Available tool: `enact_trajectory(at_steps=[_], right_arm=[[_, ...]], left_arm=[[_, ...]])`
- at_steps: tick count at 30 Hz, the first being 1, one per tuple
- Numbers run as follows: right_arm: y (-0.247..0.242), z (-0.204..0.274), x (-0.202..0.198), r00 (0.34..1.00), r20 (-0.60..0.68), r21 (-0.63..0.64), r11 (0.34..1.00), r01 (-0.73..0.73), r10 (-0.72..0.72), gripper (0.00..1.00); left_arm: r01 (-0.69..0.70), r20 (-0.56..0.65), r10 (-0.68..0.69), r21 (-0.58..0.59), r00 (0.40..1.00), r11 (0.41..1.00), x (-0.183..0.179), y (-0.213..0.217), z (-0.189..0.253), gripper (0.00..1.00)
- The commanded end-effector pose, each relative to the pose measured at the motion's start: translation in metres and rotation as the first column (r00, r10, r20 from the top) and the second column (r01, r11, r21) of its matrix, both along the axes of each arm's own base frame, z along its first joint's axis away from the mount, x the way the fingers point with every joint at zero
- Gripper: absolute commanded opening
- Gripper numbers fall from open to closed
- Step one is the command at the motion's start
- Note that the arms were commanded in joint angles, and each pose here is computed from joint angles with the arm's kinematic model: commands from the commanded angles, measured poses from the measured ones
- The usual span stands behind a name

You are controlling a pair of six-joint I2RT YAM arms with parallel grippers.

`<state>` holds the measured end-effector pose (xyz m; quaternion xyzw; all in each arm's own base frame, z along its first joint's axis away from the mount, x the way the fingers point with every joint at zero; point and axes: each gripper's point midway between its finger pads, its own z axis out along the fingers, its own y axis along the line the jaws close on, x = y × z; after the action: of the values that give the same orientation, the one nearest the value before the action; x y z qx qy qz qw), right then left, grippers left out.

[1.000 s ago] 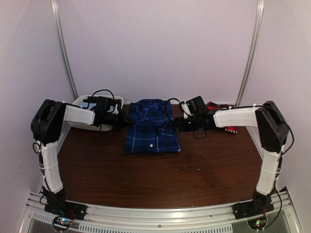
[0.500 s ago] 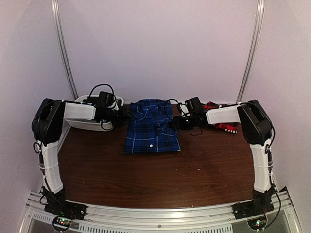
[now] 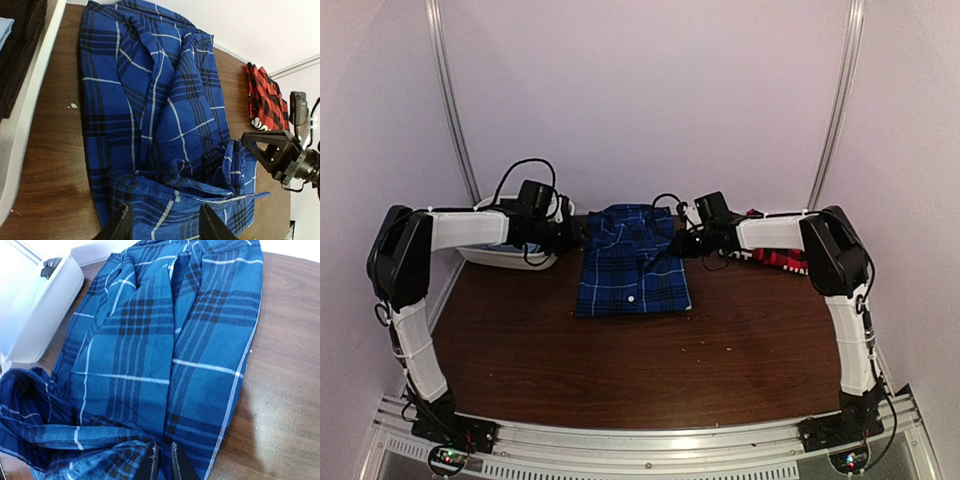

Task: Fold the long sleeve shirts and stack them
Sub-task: Adjust the 2/3-rectangle-folded shirt at the center of the board.

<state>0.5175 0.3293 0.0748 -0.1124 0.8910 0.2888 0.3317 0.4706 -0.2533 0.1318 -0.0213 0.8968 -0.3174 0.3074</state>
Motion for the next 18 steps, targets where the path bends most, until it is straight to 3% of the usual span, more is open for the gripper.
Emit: enact_trajectory(at_steps=[1,4,12,18], right_arm=[[-0.004,0.001,0.020,0.999,0.043,-0.026,0.999,0.031,-0.030,0.12],[-0.004,-0.008,0.026,0.999,0.034,-0.049,0.998,0.037,-0.036,0.15],[-0.028,0.019,0.031,0.991,0.098,-0.163,0.981,0.108,-0.093,0.57],[-0.053,0.074,0.020,0.973,0.187,-0.212,0.962,0.175,-0.135,0.65]], left_arm=[[0.025,0.033,-0.027,0.063,0.999,0.998,-0.008,-0.007,-0.003,0.42],[0.057,0.027,-0.058,0.067,0.998,0.996,-0.010,-0.021,-0.009,0.36],[0.062,0.001,-0.062,0.065,0.998,0.996,-0.013,-0.035,-0.023,0.31],[0.070,0.003,-0.070,0.057,0.998,0.996,-0.005,-0.041,-0.028,0.29]])
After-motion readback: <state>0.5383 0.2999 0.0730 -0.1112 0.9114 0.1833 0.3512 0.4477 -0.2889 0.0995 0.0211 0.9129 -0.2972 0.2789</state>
